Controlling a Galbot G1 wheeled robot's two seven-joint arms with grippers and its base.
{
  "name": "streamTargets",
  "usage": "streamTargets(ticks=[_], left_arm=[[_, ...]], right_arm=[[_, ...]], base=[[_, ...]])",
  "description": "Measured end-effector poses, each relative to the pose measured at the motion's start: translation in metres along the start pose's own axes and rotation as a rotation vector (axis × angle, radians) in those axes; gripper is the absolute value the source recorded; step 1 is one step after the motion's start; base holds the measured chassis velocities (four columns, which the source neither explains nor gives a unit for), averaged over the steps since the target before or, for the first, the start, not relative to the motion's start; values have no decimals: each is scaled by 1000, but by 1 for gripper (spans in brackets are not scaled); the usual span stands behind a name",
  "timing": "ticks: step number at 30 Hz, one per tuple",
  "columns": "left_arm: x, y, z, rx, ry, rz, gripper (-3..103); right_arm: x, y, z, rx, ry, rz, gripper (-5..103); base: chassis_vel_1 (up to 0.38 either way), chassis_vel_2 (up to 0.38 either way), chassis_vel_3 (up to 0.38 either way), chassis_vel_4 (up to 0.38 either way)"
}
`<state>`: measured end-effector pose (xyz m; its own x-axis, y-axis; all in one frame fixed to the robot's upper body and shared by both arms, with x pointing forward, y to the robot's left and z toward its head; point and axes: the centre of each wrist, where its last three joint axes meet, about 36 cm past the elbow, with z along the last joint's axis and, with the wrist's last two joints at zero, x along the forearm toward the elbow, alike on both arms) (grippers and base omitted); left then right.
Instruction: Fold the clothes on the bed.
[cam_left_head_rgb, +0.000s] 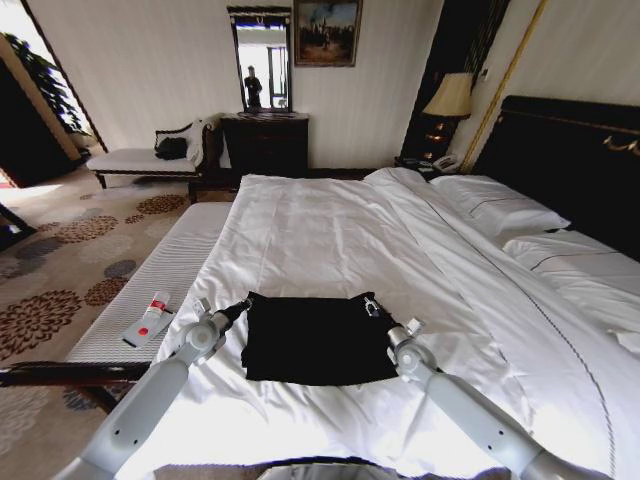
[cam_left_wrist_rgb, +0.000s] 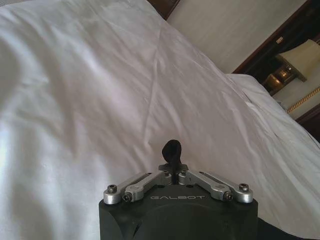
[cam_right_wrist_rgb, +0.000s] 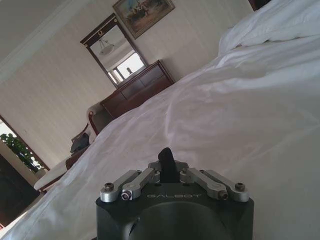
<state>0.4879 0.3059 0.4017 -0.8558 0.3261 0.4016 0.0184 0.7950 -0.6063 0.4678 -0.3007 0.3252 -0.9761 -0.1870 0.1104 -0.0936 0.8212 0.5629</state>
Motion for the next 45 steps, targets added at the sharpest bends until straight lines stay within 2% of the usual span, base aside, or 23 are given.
streamTargets(ticks=[2,4,5,11,15,18,23,26,29,31,36,45], left_arm=[[-2,-2,-6,8,-20,8,1],[-4,-5,-13,23,-41,21,1],[-5,-7,-18,42,-55,32,1],[1,-7,-17,77,-67,57,1],[14,-2,-2,108,-68,105,1],[35,5,11,156,-84,173,1],[52,12,28,195,-82,171,1],[69,16,56,217,-59,168,1],[79,20,71,220,-42,160,1],[92,25,89,218,-2,136,1],[112,32,114,173,58,99,1],[126,27,125,156,66,109,1]], right_arm=[[-6,4,-9,-5,-38,-7,4],[-11,7,-16,-14,-70,-8,2],[-13,10,-21,-24,-90,-8,1],[-7,15,-24,-42,-119,-10,1],[6,14,-20,-27,-140,-11,1],[29,13,-19,-18,-158,-13,1],[63,7,-10,-9,-142,9,1],[101,1,4,8,-109,43,1],[115,-4,13,25,-100,63,1],[123,-7,22,34,-92,79,1],[136,-9,34,57,-67,90,1],[165,-10,46,112,-26,108,1]], base=[[0,0,0,0],[0,0,0,0],[0,0,0,0],[0,0,0,0],[0,0,0,0],[0,0,0,0],[0,0,0,0],[0,0,0,0],[0,0,0,0],[0,0,0,0],[0,0,0,0],[0,0,0,0]])
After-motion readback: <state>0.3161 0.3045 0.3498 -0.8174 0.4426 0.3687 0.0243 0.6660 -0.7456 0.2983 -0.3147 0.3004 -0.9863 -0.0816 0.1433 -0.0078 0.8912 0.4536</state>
